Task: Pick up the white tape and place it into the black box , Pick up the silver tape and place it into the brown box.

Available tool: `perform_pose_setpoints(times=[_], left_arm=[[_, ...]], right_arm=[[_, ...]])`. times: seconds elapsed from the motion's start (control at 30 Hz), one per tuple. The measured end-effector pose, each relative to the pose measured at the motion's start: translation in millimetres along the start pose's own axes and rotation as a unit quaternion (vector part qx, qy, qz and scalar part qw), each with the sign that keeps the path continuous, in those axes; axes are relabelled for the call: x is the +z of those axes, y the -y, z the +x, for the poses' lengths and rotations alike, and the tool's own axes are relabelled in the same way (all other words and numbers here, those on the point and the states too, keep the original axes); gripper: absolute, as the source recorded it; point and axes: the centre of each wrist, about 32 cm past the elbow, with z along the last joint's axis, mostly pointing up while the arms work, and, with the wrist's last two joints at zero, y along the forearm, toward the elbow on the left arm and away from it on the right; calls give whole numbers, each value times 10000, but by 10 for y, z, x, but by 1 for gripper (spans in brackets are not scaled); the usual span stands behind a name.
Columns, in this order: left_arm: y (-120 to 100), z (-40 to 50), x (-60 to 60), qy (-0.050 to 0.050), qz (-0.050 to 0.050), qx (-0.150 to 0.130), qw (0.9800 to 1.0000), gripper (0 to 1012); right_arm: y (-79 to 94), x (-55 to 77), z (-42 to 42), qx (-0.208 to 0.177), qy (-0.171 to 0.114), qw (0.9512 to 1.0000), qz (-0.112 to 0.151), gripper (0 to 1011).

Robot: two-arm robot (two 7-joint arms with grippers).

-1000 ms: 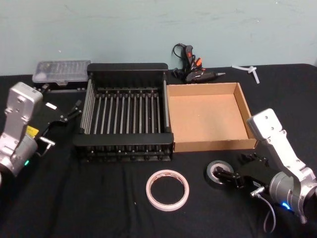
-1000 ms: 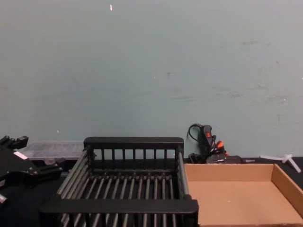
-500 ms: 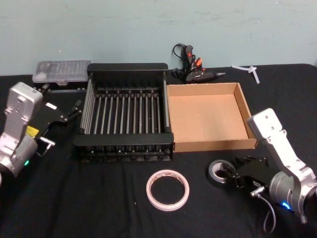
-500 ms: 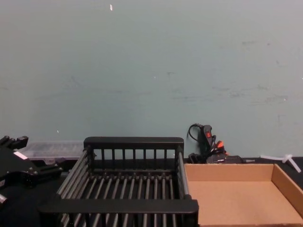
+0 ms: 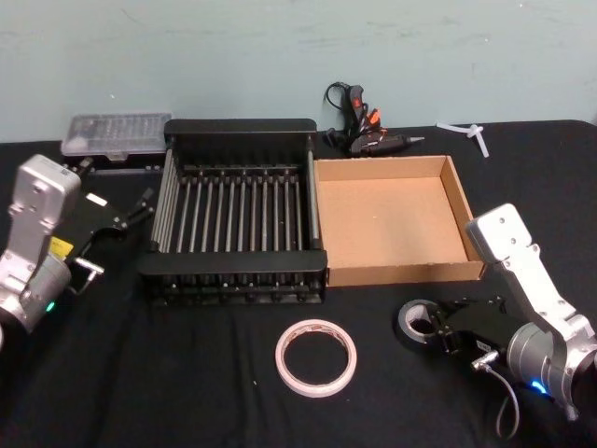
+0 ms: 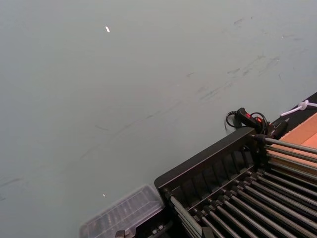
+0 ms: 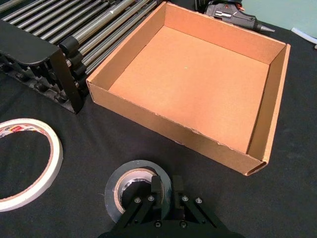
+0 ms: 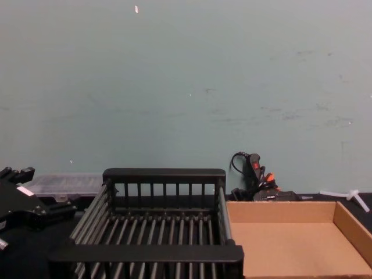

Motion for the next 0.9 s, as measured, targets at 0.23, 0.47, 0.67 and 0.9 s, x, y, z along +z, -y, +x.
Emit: perform_pose_setpoints(times=[0.23,0.47,0.67,0.9], left_arm=[[0,0,0,0,0,0,10000,1001],[0,0,0,0,0,0,10000,1001],[0,0,0,0,0,0,10000,1001],[0,0,0,0,0,0,10000,1001]], right_arm=[[31,11,24,28,-41,9999,88,135],[131,103,103,132,-56,9994,330,135],[237,201,176,207,-27,9979,619,135],[275,297,236,138,-7,9959,890,135]])
